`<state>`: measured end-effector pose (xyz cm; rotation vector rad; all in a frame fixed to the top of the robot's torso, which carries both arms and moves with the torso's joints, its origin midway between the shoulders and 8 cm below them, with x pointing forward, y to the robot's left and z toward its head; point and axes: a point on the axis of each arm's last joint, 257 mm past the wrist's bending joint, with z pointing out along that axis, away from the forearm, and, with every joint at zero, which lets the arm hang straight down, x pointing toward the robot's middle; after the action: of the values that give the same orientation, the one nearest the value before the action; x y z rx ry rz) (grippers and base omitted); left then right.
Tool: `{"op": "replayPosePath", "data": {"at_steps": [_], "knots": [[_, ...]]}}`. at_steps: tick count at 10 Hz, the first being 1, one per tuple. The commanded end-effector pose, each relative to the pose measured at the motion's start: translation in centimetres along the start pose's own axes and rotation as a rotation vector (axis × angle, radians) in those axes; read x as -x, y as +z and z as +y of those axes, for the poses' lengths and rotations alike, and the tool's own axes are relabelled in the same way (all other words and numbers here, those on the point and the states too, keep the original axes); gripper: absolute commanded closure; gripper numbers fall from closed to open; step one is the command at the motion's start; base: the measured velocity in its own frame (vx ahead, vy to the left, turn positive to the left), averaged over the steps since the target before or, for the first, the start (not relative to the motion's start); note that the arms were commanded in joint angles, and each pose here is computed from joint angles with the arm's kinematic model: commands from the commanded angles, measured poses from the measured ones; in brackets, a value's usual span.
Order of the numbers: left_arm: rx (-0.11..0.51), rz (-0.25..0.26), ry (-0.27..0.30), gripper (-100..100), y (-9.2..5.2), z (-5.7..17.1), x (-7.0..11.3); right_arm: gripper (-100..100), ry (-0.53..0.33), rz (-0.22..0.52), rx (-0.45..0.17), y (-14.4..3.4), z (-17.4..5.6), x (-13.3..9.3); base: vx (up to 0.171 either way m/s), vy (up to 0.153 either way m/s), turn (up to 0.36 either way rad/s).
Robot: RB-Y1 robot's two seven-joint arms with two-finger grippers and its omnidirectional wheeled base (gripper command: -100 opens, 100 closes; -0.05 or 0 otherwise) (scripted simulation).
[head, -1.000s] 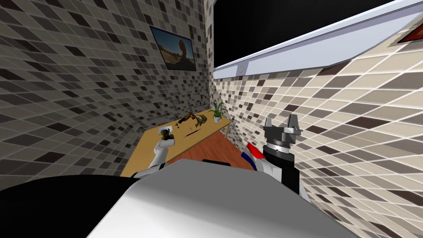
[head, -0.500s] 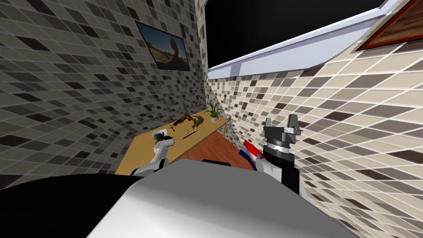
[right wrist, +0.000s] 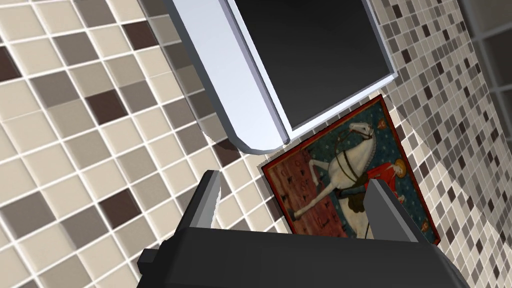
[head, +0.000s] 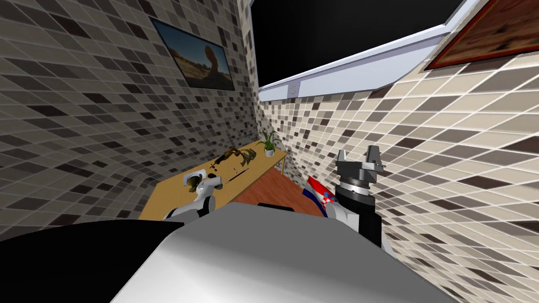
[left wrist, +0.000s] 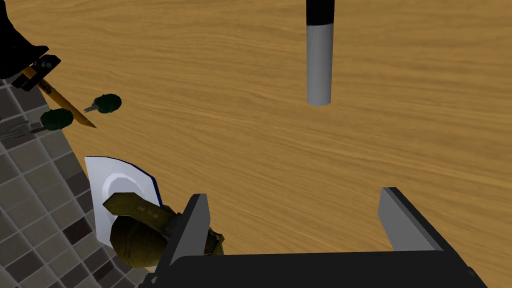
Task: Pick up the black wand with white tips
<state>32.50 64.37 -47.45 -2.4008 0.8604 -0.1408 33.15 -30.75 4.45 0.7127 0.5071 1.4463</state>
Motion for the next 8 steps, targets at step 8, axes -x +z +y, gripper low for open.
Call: {"op": "replayPosePath", "data": {"at_steps": [8], "knots": [[0.273,-0.040,-0.160,-100,0.2,6.1,1.0,0,0.000,0.000,0.000,0.0,0.0,0.0,0.032,0.047,-0.182]]}}
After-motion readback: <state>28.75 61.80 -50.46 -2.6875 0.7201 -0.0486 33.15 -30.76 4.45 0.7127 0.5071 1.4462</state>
